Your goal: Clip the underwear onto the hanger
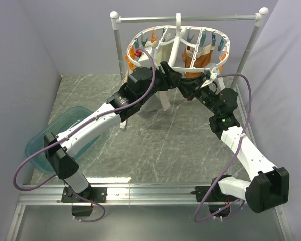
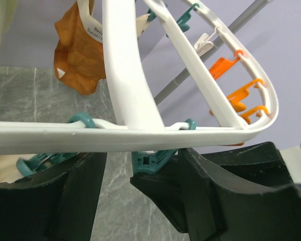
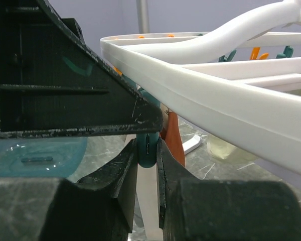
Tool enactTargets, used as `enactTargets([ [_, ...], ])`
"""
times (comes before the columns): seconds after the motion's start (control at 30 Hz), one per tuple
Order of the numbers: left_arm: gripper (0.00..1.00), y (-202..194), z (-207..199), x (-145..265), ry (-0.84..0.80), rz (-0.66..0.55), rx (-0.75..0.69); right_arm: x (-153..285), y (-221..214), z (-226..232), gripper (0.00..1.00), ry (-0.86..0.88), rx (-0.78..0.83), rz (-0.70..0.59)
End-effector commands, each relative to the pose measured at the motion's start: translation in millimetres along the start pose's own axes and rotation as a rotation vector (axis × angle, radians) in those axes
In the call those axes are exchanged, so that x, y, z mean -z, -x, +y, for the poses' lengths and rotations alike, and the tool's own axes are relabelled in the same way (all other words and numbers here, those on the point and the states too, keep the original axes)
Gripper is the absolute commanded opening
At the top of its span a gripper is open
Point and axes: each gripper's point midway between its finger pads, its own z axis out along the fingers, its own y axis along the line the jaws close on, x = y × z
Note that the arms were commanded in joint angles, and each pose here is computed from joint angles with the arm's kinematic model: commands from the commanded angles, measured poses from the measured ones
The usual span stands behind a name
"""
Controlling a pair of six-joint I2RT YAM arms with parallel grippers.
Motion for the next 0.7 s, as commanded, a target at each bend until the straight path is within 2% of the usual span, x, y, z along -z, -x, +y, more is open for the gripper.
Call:
enactTargets([
  [0.0, 0.63, 35.5, -23.2, 4.1, -0.063, -0.109, 0.006, 1.6, 27.6, 14.7, 0.0, 0.041, 0.038, -0.071],
  [0.17, 0.61, 43.5, -29.9, 4.5, -0.091, -0.141, 0.013, 2.2, 24.7, 14.9, 0.0, 0.041, 0.038, -0.065],
  [0.37, 0.53, 46.4, -28.6, 0.6, -0.089, -0.152, 0.016, 2.8, 23.6, 15.9, 0.0, 0.046, 0.035, -0.064],
  [0.47, 0.42, 49.1, -29.6, 1.5, -0.097, -0.163, 0.016, 4.0, 21.6, 16.0, 0.0, 0.047, 0.041, -0.059],
  [0.5, 0.32, 48.6, -29.6, 1.4, -0.098, -0.162, 0.016, 4.6, 21.6, 16.8, 0.0, 0.05, 0.043, -0.058],
  [0.57, 0.21, 48.5, -29.1, 1.3, -0.098, -0.16, 0.014, 4.7, 17.4, 17.3, 0.0, 0.052, 0.041, -0.044],
  [0.6, 0.12, 46.5, -28.1, 0.6, -0.096, -0.155, 0.012, 5.6, 16.9, 16.9, 0.0, 0.049, 0.043, -0.042],
  [0.67, 0.02, 44.2, -26.7, 0.4, -0.098, -0.146, 0.008, 7.5, 11.6, 15.8, 0.06, 0.044, 0.051, -0.025],
])
